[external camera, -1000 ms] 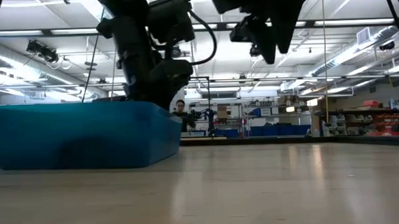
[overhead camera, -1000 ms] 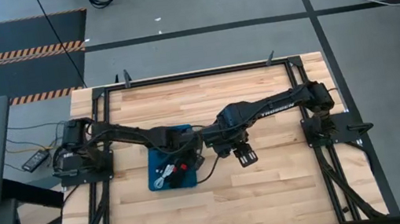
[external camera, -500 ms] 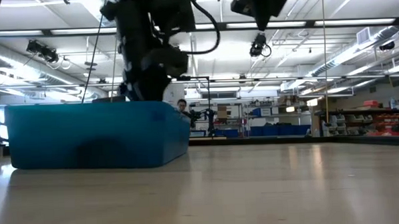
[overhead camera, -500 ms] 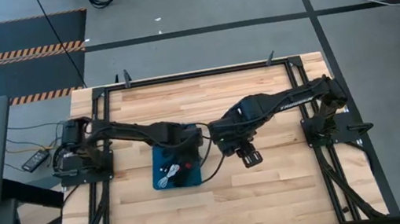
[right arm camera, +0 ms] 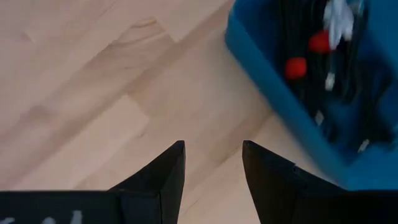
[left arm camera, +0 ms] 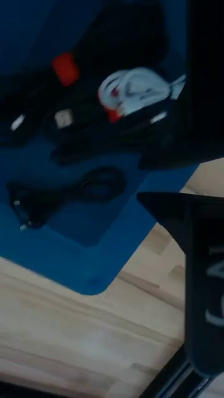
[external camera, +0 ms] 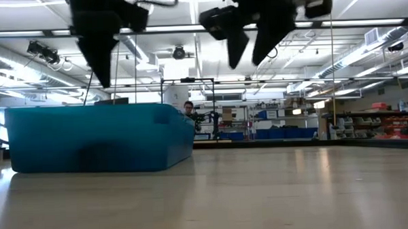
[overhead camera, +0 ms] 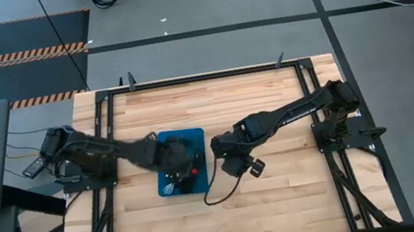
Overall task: Pick and place USB-C Cables
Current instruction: Move the blue bin to the center of the table, then return to Home Position
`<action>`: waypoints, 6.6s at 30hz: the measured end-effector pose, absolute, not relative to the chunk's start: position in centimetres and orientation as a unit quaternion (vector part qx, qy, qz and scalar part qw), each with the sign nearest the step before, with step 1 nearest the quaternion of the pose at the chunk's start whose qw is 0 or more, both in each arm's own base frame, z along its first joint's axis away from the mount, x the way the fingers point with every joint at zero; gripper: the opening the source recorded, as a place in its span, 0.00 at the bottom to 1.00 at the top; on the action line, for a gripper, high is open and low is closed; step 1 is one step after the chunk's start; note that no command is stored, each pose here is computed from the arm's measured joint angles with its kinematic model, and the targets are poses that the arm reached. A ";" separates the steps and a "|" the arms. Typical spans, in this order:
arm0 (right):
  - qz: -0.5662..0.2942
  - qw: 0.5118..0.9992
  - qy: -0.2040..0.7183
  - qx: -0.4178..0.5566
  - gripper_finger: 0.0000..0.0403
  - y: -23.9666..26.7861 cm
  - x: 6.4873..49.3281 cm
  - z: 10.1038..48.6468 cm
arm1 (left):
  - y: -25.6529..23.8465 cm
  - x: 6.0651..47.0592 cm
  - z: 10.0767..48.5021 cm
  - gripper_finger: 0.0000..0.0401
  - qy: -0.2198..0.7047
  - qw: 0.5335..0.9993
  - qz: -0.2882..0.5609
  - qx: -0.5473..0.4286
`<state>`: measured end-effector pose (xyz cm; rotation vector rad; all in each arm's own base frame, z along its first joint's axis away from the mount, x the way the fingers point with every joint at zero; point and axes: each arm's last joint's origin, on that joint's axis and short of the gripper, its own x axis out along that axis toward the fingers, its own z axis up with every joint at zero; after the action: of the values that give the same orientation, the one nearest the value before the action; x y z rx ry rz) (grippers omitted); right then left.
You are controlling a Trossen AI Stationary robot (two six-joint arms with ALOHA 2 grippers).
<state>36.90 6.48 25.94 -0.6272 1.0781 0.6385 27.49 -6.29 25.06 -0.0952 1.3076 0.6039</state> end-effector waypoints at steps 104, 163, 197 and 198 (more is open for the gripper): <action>0.083 0.831 0.548 -0.057 0.02 6.1 40.8 17.1 | -20.7 21.4 26.4 0.18 0.407 0.900 0.134 0.079; 0.036 0.855 0.513 0.073 0.12 3.7 42.5 16.1 | -21.4 21.7 26.6 0.18 0.400 0.909 0.112 0.044; 0.010 0.928 0.373 0.019 0.32 4.2 32.6 35.7 | -19.6 32.2 26.6 0.18 0.264 0.955 -0.049 0.124; -0.002 0.928 0.372 0.015 0.32 4.3 31.7 36.1 | -18.7 32.7 26.6 0.18 0.263 0.956 -0.042 0.126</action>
<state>31.69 4.25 36.13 0.0313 0.7617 -0.0042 32.72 -18.72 26.60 0.2556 0.5344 -0.0844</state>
